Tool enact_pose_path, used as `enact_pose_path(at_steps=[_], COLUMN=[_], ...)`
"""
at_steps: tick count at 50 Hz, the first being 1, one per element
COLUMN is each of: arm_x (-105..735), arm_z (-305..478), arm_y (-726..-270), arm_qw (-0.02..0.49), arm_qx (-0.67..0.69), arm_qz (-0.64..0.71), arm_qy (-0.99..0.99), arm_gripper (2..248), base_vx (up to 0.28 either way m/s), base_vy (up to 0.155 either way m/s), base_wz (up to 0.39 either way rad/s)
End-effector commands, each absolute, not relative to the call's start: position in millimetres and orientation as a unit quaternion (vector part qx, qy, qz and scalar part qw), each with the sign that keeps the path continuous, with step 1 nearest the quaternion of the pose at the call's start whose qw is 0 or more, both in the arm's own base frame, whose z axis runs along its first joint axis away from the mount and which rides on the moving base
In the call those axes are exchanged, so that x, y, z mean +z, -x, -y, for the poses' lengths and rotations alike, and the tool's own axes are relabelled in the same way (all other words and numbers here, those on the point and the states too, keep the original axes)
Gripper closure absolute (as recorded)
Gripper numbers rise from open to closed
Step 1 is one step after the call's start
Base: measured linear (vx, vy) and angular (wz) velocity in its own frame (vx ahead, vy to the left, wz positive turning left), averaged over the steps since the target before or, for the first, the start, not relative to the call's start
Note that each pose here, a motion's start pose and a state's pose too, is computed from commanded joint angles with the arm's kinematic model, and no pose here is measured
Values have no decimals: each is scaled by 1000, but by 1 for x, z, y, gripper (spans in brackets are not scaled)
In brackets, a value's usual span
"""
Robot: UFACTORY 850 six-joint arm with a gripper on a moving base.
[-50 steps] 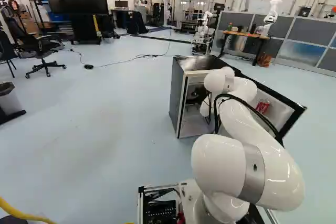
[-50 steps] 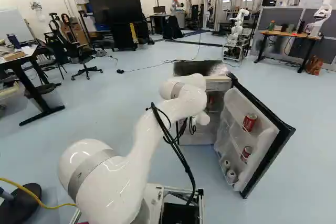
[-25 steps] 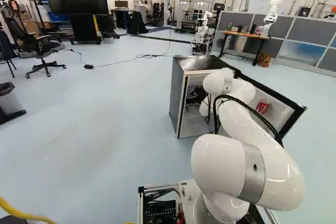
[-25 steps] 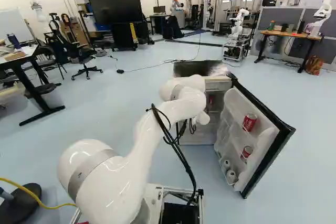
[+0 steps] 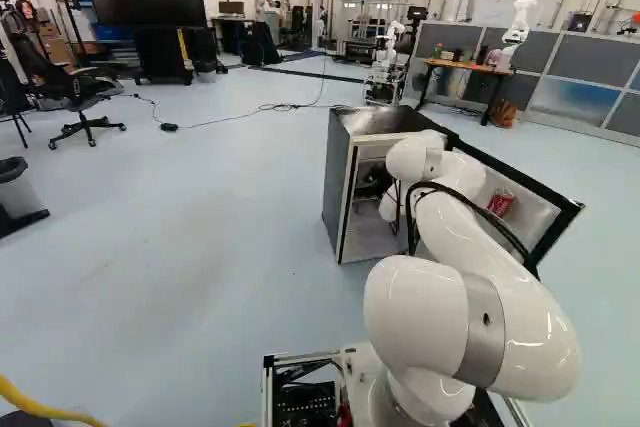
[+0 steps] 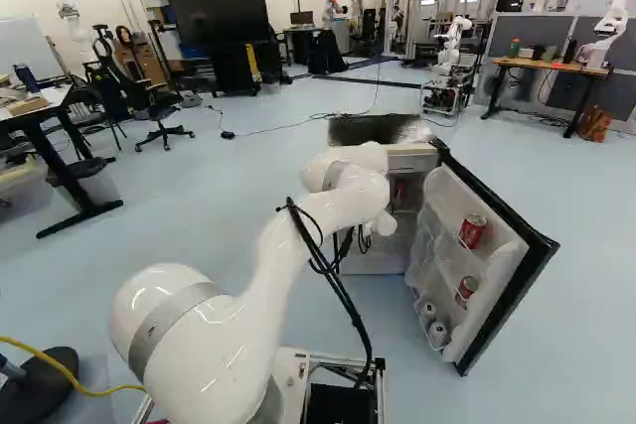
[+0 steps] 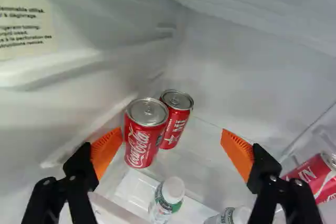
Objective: Grab a drink from the fridge
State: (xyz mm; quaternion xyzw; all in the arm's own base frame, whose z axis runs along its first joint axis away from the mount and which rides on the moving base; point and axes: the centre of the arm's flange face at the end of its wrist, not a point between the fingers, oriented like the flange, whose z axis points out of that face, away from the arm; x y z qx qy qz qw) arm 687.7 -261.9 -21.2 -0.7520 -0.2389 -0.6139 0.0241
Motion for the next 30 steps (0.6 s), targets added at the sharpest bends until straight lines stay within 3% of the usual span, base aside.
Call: enact_pose_path(at_steps=[26,27,30], arm_x=[-21,-21,-21], arm_z=[259,259,259], arm_y=[-689,-689,-689], arm_qw=[25,25,25], arm_qx=[-614,-614,-614], arm_qz=[240,240,240], arm_qy=[751,751,751], arm_gripper=[3,25,25], base_vx=[0,0,0], base_vy=[0,0,0], base_wz=[0,0,0])
